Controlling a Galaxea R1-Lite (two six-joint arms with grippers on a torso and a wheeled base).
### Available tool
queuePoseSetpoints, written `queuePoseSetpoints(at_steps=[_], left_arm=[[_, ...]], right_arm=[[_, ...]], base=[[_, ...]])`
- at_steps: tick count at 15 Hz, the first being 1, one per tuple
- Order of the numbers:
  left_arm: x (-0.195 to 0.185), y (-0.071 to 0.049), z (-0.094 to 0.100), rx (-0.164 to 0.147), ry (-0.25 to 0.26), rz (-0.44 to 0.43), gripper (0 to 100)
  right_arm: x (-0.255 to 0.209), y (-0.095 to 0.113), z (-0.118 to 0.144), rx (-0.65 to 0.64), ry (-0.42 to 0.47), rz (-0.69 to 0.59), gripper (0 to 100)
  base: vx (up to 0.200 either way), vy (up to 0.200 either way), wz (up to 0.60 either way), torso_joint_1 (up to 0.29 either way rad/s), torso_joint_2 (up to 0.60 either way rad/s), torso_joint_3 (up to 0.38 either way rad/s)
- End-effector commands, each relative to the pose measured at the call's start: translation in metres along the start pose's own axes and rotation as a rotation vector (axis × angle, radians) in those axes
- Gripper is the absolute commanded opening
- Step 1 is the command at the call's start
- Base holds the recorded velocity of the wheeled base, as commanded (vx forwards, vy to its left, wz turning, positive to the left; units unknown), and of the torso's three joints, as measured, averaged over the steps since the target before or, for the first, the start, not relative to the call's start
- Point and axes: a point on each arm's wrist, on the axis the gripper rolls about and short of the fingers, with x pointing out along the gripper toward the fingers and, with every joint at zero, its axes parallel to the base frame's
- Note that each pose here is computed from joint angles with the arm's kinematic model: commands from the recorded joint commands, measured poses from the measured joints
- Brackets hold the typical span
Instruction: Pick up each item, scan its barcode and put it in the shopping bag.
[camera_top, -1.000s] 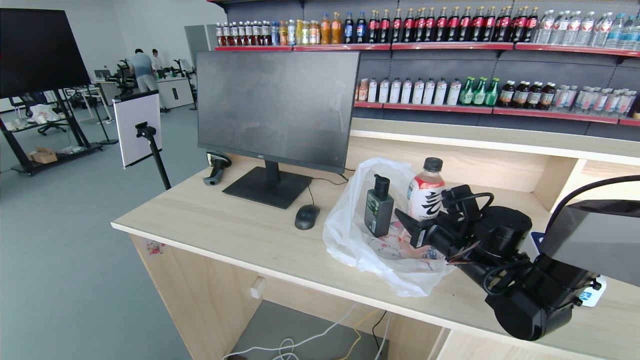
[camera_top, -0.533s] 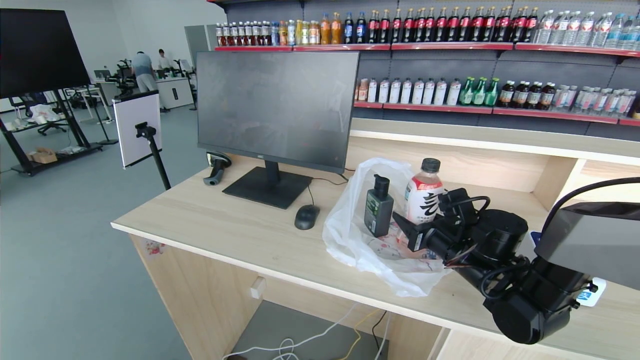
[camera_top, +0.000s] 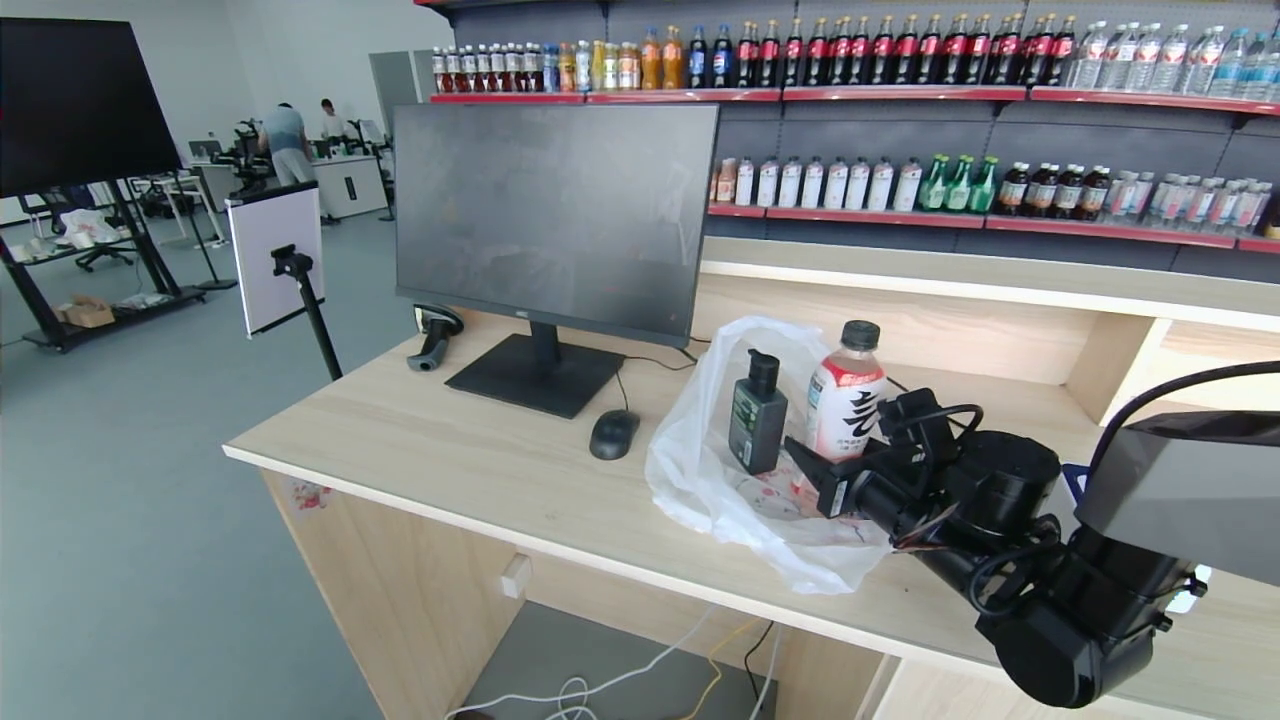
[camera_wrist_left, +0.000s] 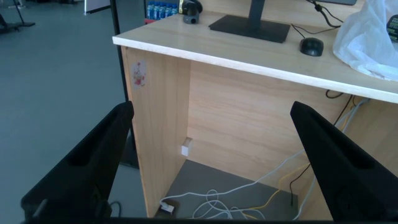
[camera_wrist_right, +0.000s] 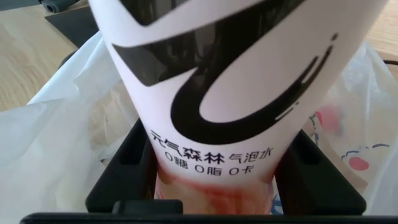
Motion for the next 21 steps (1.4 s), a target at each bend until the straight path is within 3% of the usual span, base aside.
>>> queuePoseSetpoints(at_steps=[1,4,5,13,17,19,21], left_arm=[[0.000,0.000,0.000,0.000,-0.001,0.000,100],[0.000,0.000,0.000,-0.001,-0.001,0.000,100],[0.000,0.000,0.000,-0.001,-0.001,0.000,100],[0.000,0.000,0.000,-0.003,-0.001,0.000,100],[0.000,0.000,0.000,-0.004,-0.001,0.000,100],[0.000,0.000,0.000,-0.006,0.000,0.002,100],[0.000,0.000,0.000,-0.004,0.000,0.002,100]], right_arm=[[-0.002,0.002,-0.004,0.000,0.023,0.005,0],[-0.005,0.001,-0.004,0.001,0.028,0.004,0],[-0.004,0.001,-0.003,0.001,0.025,0.004,100],[-0.026,0.003,0.027,0.007,-0.043,0.006,100],[-0.062,0.006,0.066,-0.005,-0.144,0.007,100],[-0.098,0.007,0.082,-0.029,-0.184,0.003,100],[-0.162,0.011,0.081,-0.035,-0.179,0.003,100]], base=[[0.000,0.000,0.00,0.000,0.00,0.000],[0.000,0.000,0.00,0.000,0.00,0.000],[0.000,0.000,0.00,0.000,0.00,0.000],[0.000,0.000,0.00,0.000,0.00,0.000],[0.000,0.000,0.00,0.000,0.00,0.000],[0.000,0.000,0.00,0.000,0.00,0.000],[0.000,0.000,0.00,0.000,0.00,0.000]])
